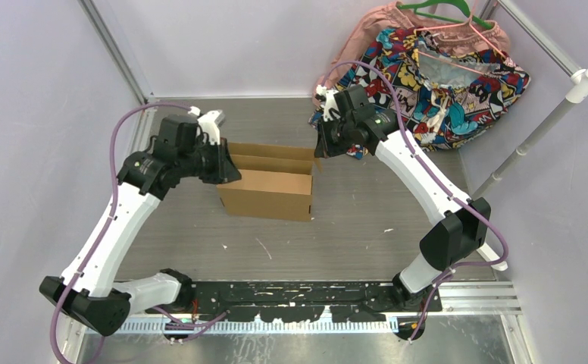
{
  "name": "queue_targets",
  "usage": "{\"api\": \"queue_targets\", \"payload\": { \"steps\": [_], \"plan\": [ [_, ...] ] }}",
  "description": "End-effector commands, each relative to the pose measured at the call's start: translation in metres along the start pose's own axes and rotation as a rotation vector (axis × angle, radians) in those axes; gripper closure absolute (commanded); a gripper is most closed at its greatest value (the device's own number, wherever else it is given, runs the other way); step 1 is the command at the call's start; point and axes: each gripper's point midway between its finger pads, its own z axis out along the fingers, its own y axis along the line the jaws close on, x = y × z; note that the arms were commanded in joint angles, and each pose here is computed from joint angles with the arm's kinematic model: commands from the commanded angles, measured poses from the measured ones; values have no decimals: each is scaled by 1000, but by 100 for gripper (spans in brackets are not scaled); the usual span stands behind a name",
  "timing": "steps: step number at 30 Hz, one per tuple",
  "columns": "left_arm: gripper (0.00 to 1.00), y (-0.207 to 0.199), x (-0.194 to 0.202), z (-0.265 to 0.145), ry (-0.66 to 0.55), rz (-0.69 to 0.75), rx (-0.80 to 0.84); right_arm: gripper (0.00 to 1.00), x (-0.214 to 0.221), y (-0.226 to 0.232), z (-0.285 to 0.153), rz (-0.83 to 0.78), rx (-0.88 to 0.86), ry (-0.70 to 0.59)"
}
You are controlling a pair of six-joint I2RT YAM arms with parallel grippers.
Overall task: Fold the paper box
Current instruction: Close the paper box at the center of the board.
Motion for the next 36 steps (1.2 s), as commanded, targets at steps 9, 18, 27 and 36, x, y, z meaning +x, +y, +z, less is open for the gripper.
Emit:
{"api": "queue_targets", "payload": {
  "steps": [9,18,27,36],
  "plan": [
    [91,-16,37,33,79,10,15,99,-12,11,-17,-22,-22,-65],
    [92,-18,44,57,94,43,-13,99,-12,11,-17,-15,-24,-62],
    [95,-3,38,72,52,69,-94,99,-12,13,-16,-4,-34,-61],
    [95,-3,33,79,31,72,-97,99,-12,13,-14,-3,-34,-60]
  ]
}}
